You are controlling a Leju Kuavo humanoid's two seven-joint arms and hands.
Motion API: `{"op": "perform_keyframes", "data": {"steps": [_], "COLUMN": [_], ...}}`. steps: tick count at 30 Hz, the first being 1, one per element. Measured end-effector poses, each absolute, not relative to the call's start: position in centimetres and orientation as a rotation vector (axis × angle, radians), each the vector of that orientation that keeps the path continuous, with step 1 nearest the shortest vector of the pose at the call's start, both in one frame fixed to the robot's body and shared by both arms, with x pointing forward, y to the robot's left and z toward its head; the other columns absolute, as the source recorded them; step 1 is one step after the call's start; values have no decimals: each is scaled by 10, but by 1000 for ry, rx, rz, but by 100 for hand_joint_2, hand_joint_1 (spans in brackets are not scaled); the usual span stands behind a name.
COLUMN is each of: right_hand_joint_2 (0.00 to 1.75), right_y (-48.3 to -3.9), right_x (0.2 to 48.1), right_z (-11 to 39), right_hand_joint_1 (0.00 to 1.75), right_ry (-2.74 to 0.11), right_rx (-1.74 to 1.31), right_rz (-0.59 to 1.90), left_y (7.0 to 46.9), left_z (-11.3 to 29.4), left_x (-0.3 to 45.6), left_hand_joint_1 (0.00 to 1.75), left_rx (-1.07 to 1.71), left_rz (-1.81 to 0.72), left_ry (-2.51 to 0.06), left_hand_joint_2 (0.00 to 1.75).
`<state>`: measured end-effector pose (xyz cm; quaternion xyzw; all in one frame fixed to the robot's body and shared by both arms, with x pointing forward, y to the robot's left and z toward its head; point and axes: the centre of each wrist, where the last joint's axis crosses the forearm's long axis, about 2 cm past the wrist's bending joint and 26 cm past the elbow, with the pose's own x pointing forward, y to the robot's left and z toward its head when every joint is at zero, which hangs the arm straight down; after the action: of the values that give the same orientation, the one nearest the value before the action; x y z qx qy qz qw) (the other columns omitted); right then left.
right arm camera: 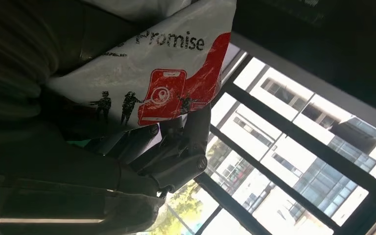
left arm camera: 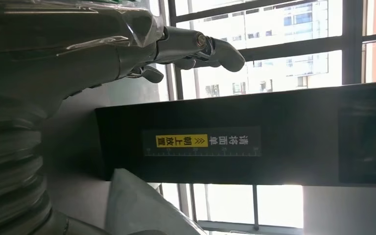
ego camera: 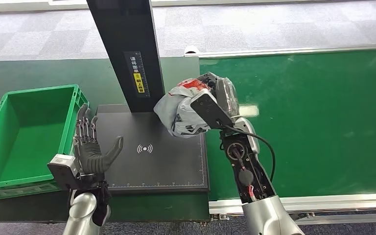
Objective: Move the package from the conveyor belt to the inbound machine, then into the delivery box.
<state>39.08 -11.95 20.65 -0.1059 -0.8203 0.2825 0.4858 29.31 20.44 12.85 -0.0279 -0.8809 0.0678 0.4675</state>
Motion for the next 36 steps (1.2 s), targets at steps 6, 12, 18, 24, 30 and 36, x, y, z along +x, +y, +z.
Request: {"op": "perform_keyframes", "data": {"steps": [6,12,18,24,30,36], "right_hand_joint_2": [0,0,0,0,0,44], "right_y": [-92,-86,-87,-101,-145,-185], "right_x": [382,379,378,367,350,340], "right_z": [198,185,179,193,208,198], "right_hand_joint_1": [0,0,0,0,0,0], "right_ry": [-1931,-1845,-1809,-1885,-2056,-2107], "right_rx": [-150,-42,132,492,614,481], "right_rz": [754,759,707,523,354,281], "left_y": [208,210,210,206,203,207], "left_z": [136,139,142,141,140,137], "left_x": [302,308,314,315,314,316], "left_hand_joint_1": [0,0,0,0,0,0], "left_rx": [-63,-61,-71,-99,-72,-18], "left_rz": [176,173,135,11,-144,-258], "left_ry": [-2175,-2174,-2160,-2127,-2097,-2061], "left_hand_joint_2": [175,175,175,175,175,175]}}
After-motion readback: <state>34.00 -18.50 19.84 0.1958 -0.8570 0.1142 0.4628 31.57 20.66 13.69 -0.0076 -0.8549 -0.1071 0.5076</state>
